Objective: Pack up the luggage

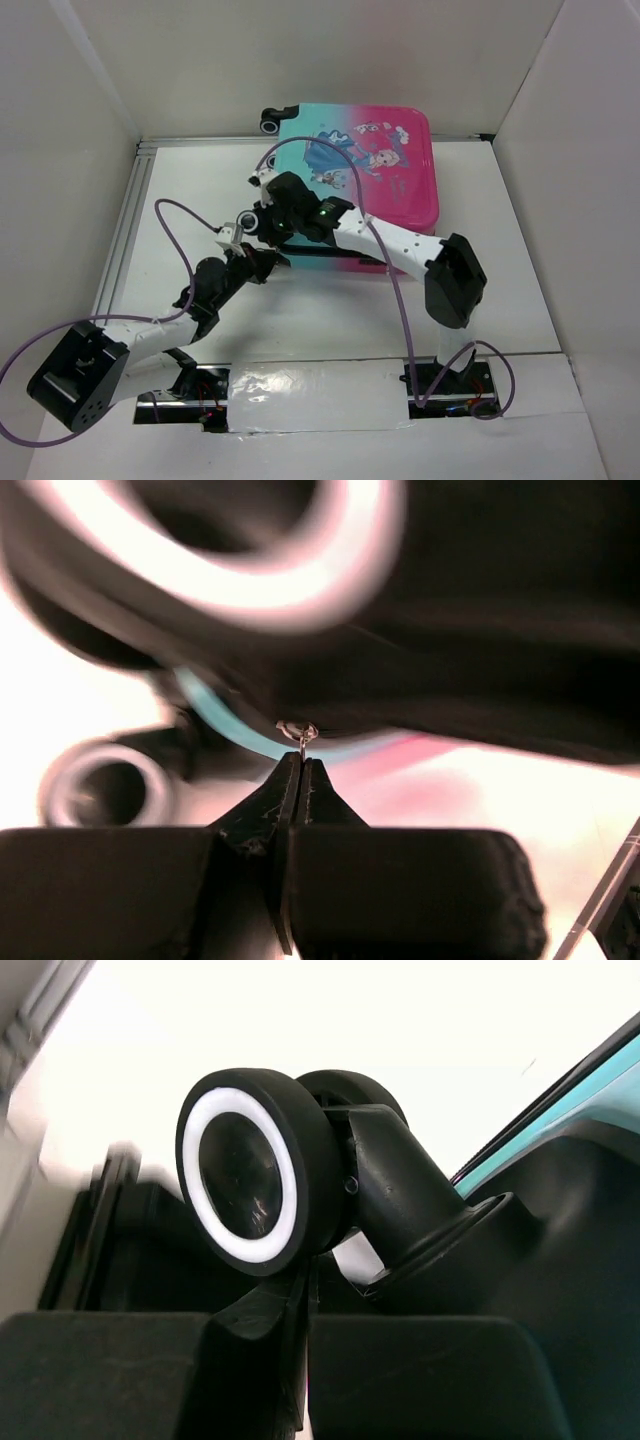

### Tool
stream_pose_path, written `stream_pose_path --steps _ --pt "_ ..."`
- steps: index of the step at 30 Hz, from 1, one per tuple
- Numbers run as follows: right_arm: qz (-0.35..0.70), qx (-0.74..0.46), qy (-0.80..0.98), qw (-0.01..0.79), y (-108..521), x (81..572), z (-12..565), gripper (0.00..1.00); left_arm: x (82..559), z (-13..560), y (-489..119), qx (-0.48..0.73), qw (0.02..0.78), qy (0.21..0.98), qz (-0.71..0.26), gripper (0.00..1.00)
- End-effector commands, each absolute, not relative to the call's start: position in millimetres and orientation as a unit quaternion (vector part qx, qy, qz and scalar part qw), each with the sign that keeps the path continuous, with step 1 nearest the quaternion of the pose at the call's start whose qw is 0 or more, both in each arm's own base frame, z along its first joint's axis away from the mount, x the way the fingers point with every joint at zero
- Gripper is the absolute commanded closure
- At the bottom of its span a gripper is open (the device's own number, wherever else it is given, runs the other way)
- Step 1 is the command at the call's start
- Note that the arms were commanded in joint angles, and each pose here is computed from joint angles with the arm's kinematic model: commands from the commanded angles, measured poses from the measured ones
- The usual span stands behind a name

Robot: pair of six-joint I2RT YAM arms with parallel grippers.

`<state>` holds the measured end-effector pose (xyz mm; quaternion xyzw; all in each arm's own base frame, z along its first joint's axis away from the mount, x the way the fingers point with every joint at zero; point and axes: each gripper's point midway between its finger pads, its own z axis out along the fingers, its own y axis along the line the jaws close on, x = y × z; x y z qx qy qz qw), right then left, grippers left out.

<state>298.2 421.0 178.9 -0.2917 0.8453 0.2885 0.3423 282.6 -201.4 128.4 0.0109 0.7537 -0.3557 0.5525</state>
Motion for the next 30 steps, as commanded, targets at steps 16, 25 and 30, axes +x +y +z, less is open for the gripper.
stream_pose_path --steps 16,25,30 --pt "0.192 -0.171 0.839 0.479 432 525 147 1.0 280 158 -234 0.096 0.583 0.718 -0.369 1.0" --pt "0.243 -0.161 0.815 0.501 428 561 159 1.0 297 168 -254 0.176 0.567 0.694 -0.408 1.0" --pt "0.273 -0.14 0.808 0.504 406 571 191 1.0 275 175 -297 0.221 0.549 0.659 -0.463 1.0"
